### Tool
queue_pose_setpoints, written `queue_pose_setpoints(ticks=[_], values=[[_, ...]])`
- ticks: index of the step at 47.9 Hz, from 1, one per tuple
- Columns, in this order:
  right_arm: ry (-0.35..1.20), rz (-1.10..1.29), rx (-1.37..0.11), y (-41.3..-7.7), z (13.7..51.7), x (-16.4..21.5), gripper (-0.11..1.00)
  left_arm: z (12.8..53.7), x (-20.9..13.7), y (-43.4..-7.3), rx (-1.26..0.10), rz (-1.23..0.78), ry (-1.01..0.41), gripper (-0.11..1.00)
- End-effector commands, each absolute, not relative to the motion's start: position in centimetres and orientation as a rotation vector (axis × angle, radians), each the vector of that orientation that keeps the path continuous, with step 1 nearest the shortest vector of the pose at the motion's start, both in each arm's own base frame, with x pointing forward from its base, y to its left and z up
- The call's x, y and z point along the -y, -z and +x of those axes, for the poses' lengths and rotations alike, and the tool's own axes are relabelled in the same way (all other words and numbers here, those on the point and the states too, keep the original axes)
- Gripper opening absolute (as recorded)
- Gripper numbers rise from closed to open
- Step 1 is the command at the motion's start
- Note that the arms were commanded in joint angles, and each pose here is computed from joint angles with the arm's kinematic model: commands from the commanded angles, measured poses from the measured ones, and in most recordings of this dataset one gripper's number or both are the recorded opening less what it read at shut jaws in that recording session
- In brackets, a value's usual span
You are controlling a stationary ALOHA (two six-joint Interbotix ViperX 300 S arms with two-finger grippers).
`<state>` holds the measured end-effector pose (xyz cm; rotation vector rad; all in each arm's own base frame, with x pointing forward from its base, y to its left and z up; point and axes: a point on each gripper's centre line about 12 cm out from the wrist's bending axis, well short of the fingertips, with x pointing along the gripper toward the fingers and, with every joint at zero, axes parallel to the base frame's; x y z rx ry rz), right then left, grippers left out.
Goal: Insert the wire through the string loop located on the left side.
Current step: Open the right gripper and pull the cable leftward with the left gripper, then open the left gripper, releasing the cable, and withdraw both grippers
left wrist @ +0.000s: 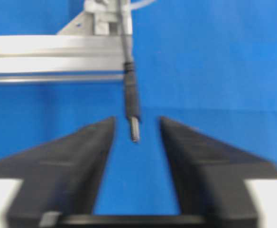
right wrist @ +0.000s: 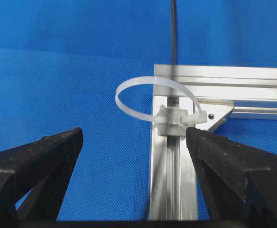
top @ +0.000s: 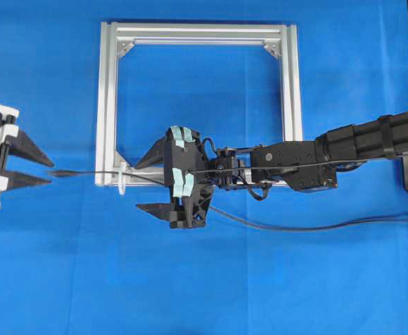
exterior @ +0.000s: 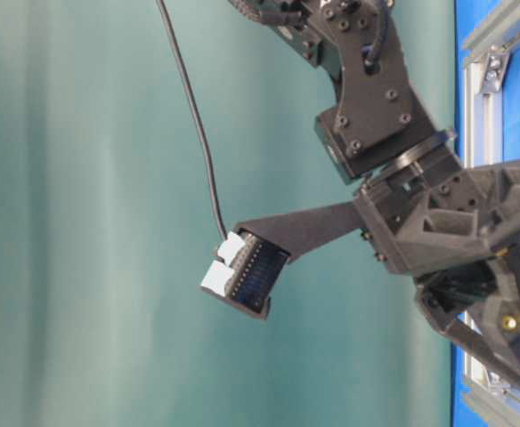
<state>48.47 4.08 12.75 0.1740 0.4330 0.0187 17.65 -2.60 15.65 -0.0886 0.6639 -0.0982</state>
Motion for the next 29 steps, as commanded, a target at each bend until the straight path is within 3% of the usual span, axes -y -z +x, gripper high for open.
queue_pose_setpoints(ticks=[1, 5, 7, 13, 29], values=[[-0.026, 0.181, -0.369, -15.5, 48.8, -4.2, 0.93, 17.9, 2.6, -15.8, -0.666, -0.094, 0.093, 0.49], [-0.027, 0.181, -0.369, -15.5, 48.9, -4.3, 0.93, 18.0, 2.6, -15.7, -0.672, -0.094, 0.091, 0.75], [-0.026, 0.182, -0.371, -15.5, 48.8, -4.2, 0.93, 18.0, 2.5, -15.6, -0.676, -0.094, 0.088, 0.80], [-0.027, 0.182, -0.369, -15.6, 48.8, -4.2, 0.93, 18.0, 2.3, -15.7, -0.668, -0.098, 0.080, 0.72], [-0.034, 0.175, -0.346, -19.1, 48.2, -4.1, 0.93, 18.1, 2.3, -19.0, -0.522, -0.100, 0.091, 0.71]])
